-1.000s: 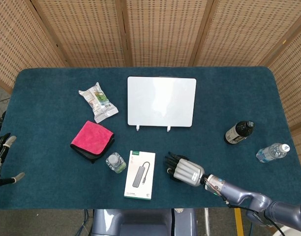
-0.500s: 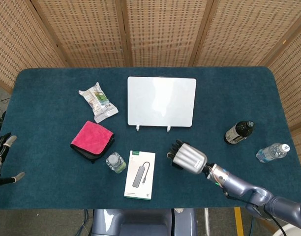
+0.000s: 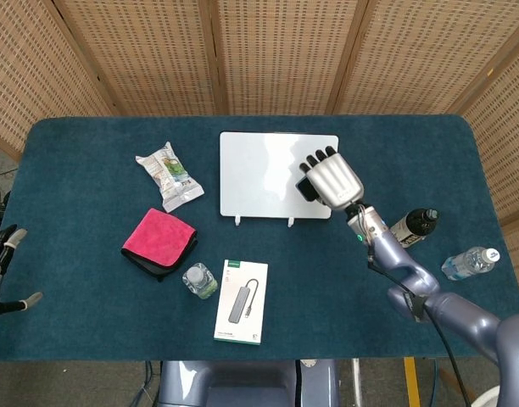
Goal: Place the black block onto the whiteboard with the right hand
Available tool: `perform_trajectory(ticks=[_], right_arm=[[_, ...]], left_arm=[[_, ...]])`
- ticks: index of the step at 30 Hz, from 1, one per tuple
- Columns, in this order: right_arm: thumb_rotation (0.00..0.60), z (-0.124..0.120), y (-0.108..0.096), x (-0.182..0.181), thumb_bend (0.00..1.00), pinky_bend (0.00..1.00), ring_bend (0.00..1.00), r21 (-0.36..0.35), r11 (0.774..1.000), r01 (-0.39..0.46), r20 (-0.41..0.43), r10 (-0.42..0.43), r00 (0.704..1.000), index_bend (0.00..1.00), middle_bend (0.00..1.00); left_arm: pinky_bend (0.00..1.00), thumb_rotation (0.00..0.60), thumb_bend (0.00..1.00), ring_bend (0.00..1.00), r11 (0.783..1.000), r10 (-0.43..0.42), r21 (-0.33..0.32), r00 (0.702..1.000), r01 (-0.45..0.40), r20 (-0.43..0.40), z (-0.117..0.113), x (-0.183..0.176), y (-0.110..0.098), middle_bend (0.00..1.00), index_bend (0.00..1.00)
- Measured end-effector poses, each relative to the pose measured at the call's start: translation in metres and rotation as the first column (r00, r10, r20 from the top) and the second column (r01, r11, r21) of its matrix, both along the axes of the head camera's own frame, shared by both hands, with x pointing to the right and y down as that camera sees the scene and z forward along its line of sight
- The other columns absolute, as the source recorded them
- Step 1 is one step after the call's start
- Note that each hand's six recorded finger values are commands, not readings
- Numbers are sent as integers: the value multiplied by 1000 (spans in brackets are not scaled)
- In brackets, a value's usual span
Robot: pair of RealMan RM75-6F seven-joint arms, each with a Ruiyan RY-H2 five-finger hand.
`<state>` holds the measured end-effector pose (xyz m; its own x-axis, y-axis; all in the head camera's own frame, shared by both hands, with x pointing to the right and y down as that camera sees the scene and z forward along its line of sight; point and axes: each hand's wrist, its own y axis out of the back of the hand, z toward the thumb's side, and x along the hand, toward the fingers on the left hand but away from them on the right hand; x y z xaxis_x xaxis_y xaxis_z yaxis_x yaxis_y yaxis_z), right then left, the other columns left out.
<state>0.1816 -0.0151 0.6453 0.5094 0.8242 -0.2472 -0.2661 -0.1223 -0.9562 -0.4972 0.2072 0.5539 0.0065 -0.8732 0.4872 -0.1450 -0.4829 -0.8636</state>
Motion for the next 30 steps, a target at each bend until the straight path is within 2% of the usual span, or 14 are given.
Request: perform_trajectory(ticks=[3, 8, 14, 19, 23, 24, 26, 27, 28, 30], right_arm=[[600, 7, -11, -11, 417, 409, 438, 30, 999, -31, -30, 32, 999, 596, 549], [600, 19, -15, -32, 438, 414, 439, 94, 995, -31, -103, 40, 994, 596, 549], [600, 33, 1, -53, 436, 415, 448, 112, 993, 26, -196, -3, 981, 596, 548], [600, 38, 20, -68, 439, 415, 450, 106, 992, 73, -227, -48, 973, 596, 548], [600, 45, 24, -70, 421, 415, 449, 100, 993, 61, -238, -35, 971, 590, 522], [600, 47, 23, -69, 375, 415, 415, 101, 993, 54, -243, -28, 970, 551, 464], [600, 53, 22, -64, 178, 370, 220, 92, 995, 28, -259, -3, 966, 334, 249], [600, 56, 21, -61, 65, 320, 92, 83, 996, 13, -266, 10, 964, 170, 115], [600, 58, 20, -59, 3, 271, 12, 71, 997, -4, -270, 23, 962, 49, 28], [600, 62, 20, -54, 0, 248, 0, 50, 998, -45, -275, 57, 960, 0, 0]], left_arm=[[0, 600, 0, 0, 1000, -11, -1, 1000, 11, -1, 0, -2, -1, 0, 0], [0, 600, 0, 0, 999, -39, -17, 999, 39, 3, 3, -9, -2, 0, 0], [0, 600, 0, 0, 998, -54, -26, 999, 54, 3, 5, -13, -4, 0, 0], [0, 600, 0, 0, 998, -50, -37, 999, 50, 4, 8, -12, -5, 0, 0], [0, 600, 0, 0, 998, -51, -36, 999, 51, 2, 8, -12, -5, 0, 0], [0, 600, 0, 0, 998, -53, -36, 999, 53, 1, 8, -12, -5, 0, 0], [0, 600, 0, 0, 998, -53, -37, 999, 53, -1, 8, -13, -5, 0, 0], [0, 600, 0, 0, 998, -53, -39, 999, 53, -2, 8, -13, -5, 0, 0], [0, 600, 0, 0, 998, -53, -42, 999, 53, -3, 8, -13, -5, 0, 0], [0, 600, 0, 0, 998, -50, -45, 999, 50, -2, 9, -12, -6, 0, 0]])
